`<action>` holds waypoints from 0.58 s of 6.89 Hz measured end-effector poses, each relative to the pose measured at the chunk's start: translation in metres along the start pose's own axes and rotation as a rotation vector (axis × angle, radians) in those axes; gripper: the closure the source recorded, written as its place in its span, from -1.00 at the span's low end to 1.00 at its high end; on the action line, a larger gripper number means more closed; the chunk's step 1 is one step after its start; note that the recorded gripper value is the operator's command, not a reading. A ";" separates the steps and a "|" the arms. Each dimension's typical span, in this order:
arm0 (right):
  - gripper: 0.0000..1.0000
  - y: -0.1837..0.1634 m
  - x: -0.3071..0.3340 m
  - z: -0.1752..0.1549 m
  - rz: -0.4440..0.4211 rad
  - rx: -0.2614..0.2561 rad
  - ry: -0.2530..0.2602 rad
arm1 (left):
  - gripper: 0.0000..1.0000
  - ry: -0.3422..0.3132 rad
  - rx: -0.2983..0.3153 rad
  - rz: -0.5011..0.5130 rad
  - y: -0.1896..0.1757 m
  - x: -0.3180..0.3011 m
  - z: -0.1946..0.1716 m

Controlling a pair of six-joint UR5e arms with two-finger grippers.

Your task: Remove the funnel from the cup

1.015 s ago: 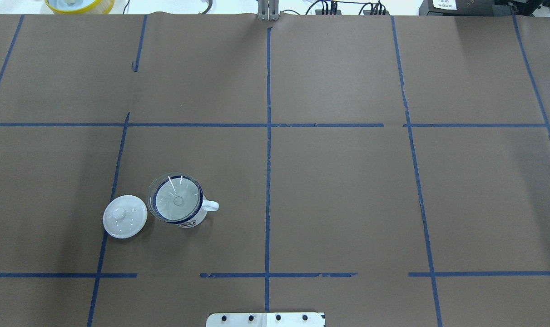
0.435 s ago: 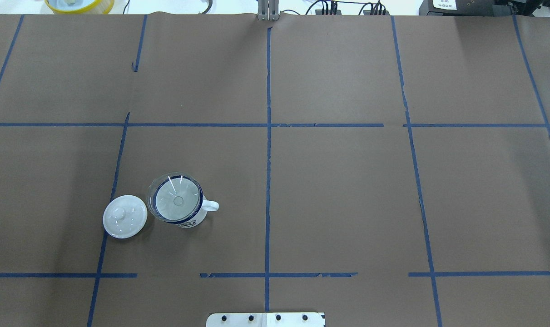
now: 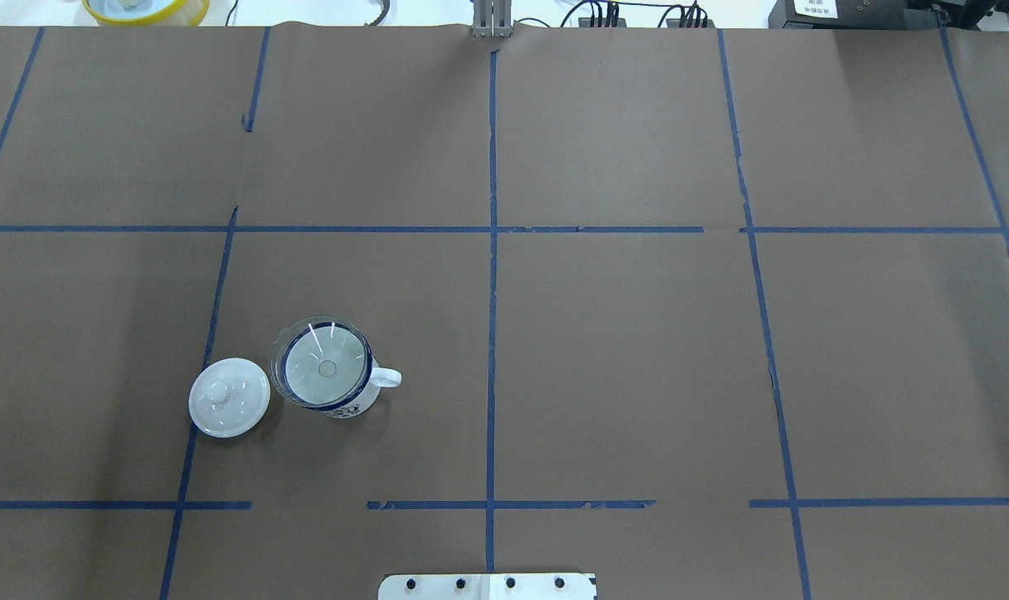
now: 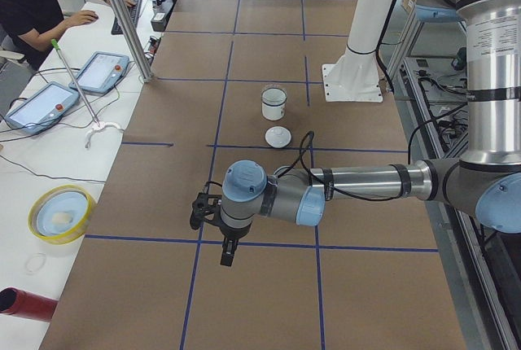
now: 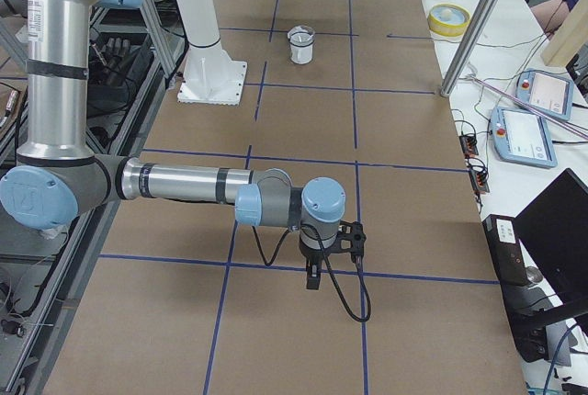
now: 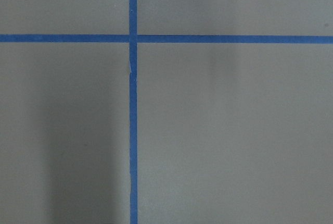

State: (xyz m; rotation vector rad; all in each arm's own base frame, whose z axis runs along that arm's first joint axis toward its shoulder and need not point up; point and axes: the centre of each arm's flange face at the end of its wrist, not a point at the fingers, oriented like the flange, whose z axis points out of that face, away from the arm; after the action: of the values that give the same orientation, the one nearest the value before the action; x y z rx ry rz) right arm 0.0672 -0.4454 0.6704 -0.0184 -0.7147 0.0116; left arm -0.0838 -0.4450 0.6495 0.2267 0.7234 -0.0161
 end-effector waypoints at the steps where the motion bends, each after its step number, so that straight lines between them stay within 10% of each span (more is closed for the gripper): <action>1: -1.00 0.000 0.000 0.000 0.000 0.000 0.000 | -1.00 0.016 0.019 -0.070 -0.006 0.018 -0.007; 4: -1.00 0.000 0.000 0.000 -0.001 0.001 0.000 | -1.00 0.086 0.005 -0.287 -0.026 0.122 -0.013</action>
State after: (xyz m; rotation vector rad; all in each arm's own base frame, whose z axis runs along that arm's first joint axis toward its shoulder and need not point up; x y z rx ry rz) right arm 0.0671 -0.4454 0.6700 -0.0176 -0.7147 0.0113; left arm -0.0026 -0.4602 0.5546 0.1275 0.8371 -0.2830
